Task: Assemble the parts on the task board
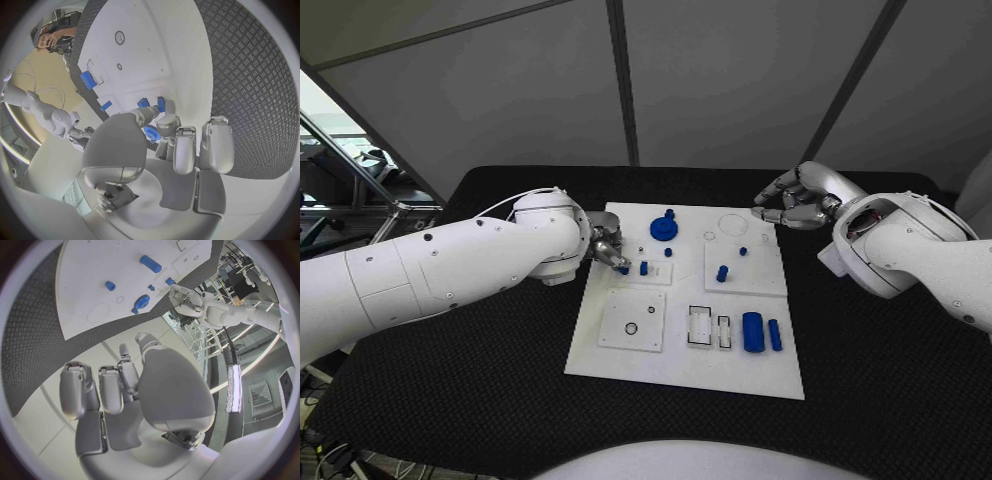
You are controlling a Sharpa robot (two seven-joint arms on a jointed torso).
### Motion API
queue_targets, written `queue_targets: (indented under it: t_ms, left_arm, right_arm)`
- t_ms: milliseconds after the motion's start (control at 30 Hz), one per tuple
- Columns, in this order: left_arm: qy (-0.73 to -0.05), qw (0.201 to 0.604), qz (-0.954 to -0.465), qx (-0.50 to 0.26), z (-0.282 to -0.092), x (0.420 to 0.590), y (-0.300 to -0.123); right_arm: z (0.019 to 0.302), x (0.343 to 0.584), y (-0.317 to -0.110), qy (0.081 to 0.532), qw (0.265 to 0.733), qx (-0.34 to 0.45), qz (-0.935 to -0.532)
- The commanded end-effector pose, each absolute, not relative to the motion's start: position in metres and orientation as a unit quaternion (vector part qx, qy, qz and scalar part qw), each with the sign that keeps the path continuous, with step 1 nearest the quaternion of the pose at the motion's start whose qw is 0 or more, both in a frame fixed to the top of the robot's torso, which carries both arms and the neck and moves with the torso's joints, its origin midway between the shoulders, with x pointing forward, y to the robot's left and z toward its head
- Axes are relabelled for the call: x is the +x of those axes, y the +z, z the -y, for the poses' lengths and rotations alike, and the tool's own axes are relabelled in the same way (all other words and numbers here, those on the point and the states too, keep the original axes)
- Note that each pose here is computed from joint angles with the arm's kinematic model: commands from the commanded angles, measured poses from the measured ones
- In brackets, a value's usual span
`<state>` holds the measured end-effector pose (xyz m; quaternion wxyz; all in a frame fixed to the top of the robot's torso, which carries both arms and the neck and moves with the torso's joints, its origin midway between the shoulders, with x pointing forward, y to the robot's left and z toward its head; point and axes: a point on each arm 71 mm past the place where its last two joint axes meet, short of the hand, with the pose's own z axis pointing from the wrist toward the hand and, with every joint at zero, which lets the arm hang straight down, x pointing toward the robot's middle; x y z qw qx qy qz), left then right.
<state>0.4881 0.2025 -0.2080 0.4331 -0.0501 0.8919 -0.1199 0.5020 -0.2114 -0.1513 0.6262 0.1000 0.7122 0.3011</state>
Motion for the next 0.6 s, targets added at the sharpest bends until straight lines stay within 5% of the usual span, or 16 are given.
queue_targets:
  t_ms: [33, 600]
  left_arm:
    - [-0.119, 0.424, -0.896, -0.047, -0.2006, 0.4868, -0.2112]
    - [-0.119, 0.417, -0.899, -0.059, -0.1995, 0.4914, -0.2145]
  right_arm:
    - [0.2100, 0.5017, -0.1497, 0.305, 0.627, 0.094, -0.711]
    - [0.2101, 0.5015, -0.1495, 0.306, 0.627, 0.094, -0.710]
